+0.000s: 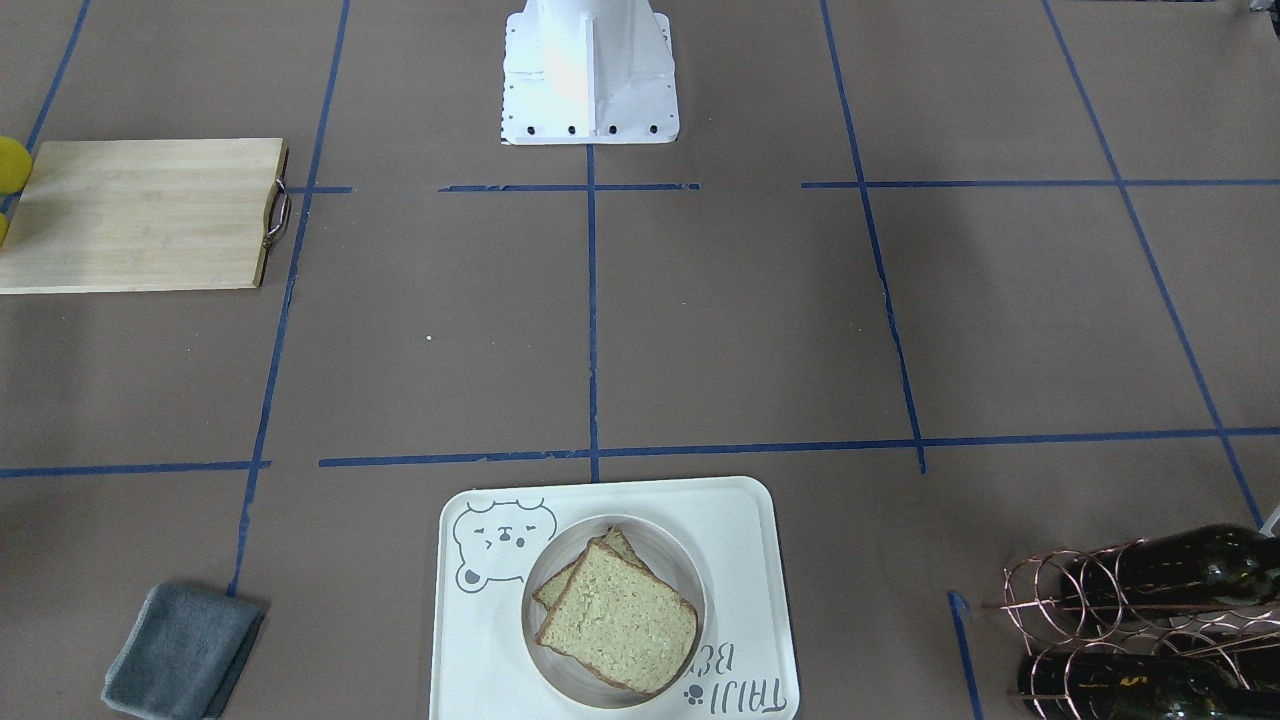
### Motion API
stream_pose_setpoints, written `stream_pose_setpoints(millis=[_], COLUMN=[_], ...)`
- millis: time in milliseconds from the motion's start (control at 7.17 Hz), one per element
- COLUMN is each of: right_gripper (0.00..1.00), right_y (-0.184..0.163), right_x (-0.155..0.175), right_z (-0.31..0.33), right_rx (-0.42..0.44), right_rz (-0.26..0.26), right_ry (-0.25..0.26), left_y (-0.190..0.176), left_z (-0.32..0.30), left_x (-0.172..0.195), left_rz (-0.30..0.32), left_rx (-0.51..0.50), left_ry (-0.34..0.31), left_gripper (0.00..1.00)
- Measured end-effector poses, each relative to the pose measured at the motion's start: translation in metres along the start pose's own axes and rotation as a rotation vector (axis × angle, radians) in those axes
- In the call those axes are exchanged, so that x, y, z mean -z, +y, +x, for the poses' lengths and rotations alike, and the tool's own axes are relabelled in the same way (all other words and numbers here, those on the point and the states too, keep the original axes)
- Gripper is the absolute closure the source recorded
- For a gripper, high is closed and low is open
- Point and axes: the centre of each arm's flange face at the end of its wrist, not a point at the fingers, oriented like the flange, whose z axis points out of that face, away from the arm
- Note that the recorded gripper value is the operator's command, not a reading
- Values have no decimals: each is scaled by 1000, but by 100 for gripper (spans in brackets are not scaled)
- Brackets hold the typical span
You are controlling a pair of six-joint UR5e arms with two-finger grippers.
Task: Make sandwich and place on tray
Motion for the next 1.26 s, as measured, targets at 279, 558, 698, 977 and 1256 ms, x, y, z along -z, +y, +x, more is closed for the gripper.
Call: stream_pose_setpoints(millis=[279,558,698,977,1256], right_gripper=[0,0,0,0,0], right_y=[11,23,26,28,26], right_x=[-10,-17,-19,-20,-19], right_z=[6,10,12,12,10], right_rx=[3,9,9,6,17], right_rz=[-18,-17,-17,-17,-7], right_ry=[32,30,29,28,28], left_y=[21,38,39,32,26], left_z=[-13,-25,-27,-33,-33], left_x=[-11,-26,-29,-33,-18], left_rz=[-55,-97,-101,-46,40], left_rx=[39,75,77,16,-52], left_ry=[9,13,17,7,-13], left_gripper=[0,0,0,0,0])
